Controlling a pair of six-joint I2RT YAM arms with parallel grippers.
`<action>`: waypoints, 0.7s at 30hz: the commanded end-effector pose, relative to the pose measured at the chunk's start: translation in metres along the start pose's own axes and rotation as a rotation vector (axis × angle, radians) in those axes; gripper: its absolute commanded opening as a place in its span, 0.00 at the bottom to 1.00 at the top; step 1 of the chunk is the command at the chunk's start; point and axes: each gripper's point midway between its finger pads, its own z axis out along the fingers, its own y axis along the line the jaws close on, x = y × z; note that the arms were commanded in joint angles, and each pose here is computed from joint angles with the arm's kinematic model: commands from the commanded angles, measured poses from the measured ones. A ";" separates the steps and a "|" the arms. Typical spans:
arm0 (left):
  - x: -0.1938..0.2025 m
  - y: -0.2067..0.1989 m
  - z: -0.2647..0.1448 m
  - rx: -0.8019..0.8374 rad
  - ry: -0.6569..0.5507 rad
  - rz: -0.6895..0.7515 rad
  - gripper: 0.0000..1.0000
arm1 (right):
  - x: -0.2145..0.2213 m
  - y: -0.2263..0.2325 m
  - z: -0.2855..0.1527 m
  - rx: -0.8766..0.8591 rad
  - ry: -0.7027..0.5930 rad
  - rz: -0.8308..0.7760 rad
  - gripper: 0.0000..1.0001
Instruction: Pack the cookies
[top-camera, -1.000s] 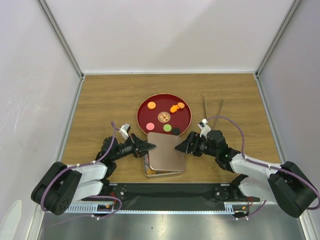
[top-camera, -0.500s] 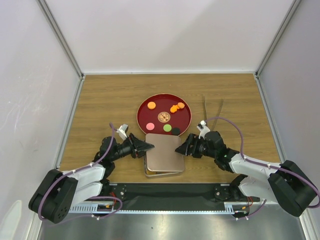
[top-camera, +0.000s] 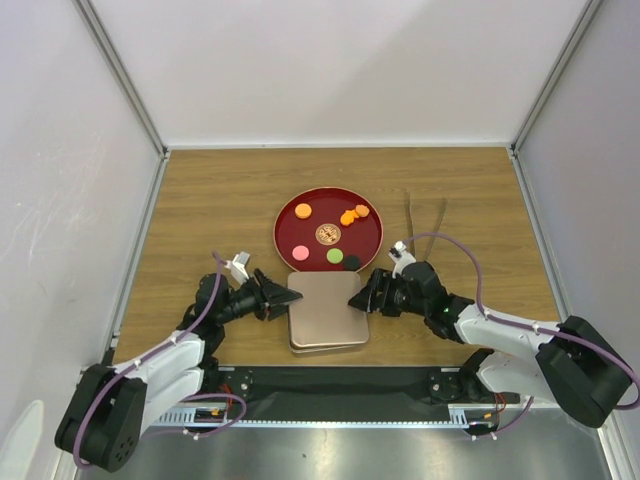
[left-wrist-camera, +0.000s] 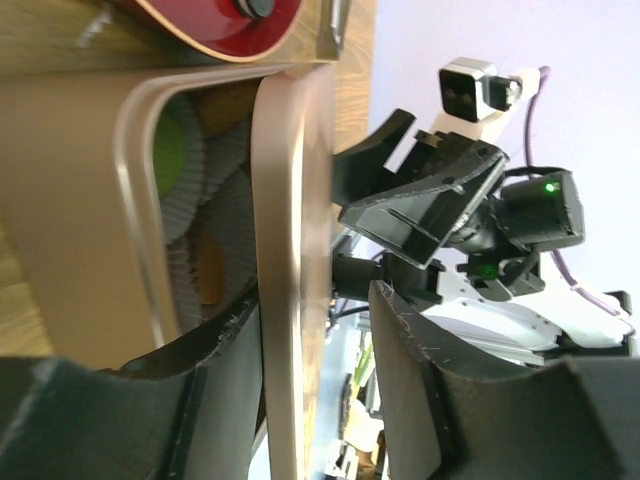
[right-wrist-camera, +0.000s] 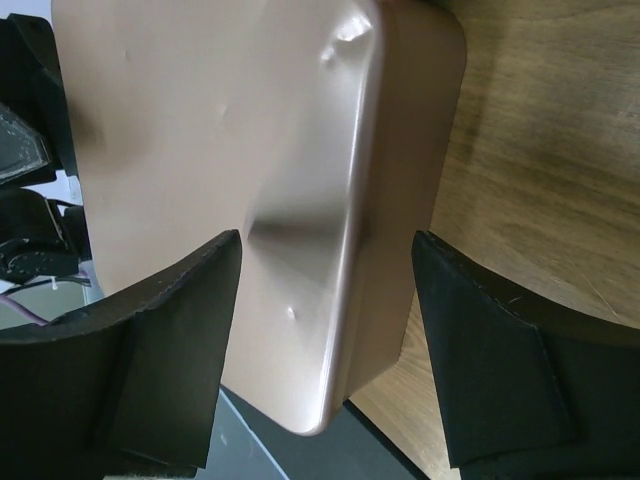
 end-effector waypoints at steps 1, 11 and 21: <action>-0.009 -0.008 -0.003 0.011 -0.018 0.073 0.50 | -0.014 0.013 0.003 -0.007 -0.041 -0.039 0.73; -0.015 0.001 -0.008 -0.052 -0.040 0.112 0.54 | -0.015 0.016 0.004 0.028 -0.040 -0.066 0.74; -0.022 0.008 -0.010 -0.102 -0.058 0.124 0.58 | -0.013 0.017 0.005 0.067 -0.028 -0.077 0.74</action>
